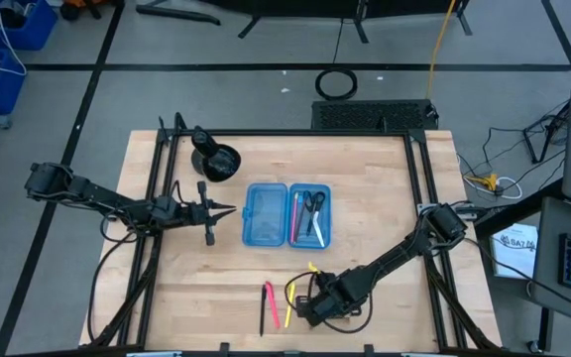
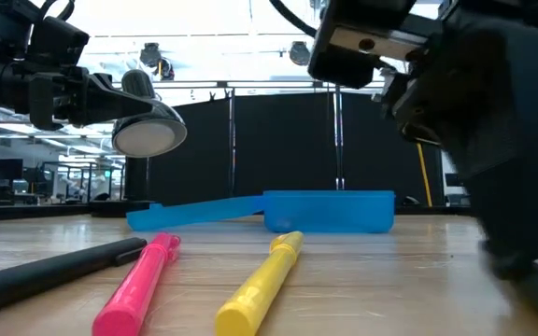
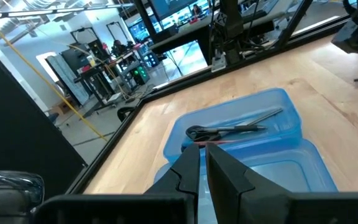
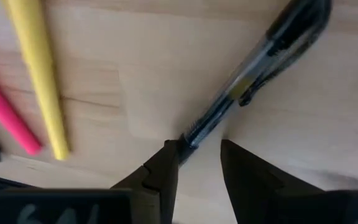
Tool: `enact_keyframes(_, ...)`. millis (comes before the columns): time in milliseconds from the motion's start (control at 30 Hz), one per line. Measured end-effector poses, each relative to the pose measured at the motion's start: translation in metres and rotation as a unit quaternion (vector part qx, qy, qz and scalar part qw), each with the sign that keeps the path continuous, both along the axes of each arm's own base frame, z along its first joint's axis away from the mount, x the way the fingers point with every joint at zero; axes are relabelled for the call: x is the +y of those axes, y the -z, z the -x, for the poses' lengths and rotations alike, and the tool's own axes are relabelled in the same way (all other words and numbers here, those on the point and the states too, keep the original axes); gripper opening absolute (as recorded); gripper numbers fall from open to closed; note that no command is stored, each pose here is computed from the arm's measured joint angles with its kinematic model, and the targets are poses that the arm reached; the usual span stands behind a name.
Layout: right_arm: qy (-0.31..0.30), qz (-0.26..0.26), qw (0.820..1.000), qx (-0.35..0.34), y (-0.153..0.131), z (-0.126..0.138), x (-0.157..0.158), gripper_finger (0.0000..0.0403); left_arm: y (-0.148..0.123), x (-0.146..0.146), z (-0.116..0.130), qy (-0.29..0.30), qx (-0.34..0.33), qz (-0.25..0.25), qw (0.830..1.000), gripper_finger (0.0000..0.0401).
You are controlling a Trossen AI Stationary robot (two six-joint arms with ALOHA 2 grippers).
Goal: Pick & place school supplies into a supply box
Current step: Put the right black pen into the supply box
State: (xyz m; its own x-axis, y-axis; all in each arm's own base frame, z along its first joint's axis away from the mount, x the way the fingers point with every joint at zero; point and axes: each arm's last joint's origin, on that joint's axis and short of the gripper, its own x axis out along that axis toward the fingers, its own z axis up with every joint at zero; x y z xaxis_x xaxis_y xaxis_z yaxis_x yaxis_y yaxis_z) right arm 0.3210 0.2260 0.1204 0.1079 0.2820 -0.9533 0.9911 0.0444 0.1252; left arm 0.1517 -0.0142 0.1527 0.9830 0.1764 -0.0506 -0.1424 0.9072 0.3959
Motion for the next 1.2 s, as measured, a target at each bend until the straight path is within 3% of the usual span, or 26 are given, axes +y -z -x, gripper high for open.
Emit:
enact_keyframes(200,-0.028,-0.042,0.993,0.105,0.002,0.017,0.004,0.0111,0.000,0.000,0.000,0.001,0.000,0.001,1.000,0.0031)
enact_keyframes(467,-0.034,-0.021,0.994,0.103,0.002,0.023,0.008,0.0091,0.000,0.000,0.000,0.001,-0.001,0.003,1.000,0.0031)
enact_keyframes(667,-0.039,-0.018,0.997,0.057,-0.010,0.021,0.012,0.0073,0.000,0.000,0.000,0.001,-0.001,0.004,1.000,0.0031)
enact_keyframes(800,-0.032,0.074,0.996,-0.039,-0.029,0.027,0.013,0.0063,0.000,0.000,0.000,0.000,-0.002,0.011,1.000,0.0031)
enact_keyframes(967,0.041,0.179,0.965,-0.185,-0.066,0.027,0.006,0.0052,0.000,0.000,0.000,0.001,-0.003,0.013,1.000,0.0031)
enact_keyframes(1033,0.054,0.159,0.970,-0.177,-0.066,0.025,0.005,0.0045,0.000,0.000,0.000,0.000,-0.003,0.013,1.000,0.0031)
enact_keyframes(1100,0.055,0.107,0.982,-0.144,-0.059,0.019,0.004,0.0037,0.000,0.000,0.000,0.000,-0.003,0.013,1.000,0.0031)
enact_keyframes(1200,0.066,0.063,0.981,-0.171,-0.061,0.007,0.004,0.0029,0.000,0.000,0.000,-0.001,-0.003,0.013,1.000,0.0031)
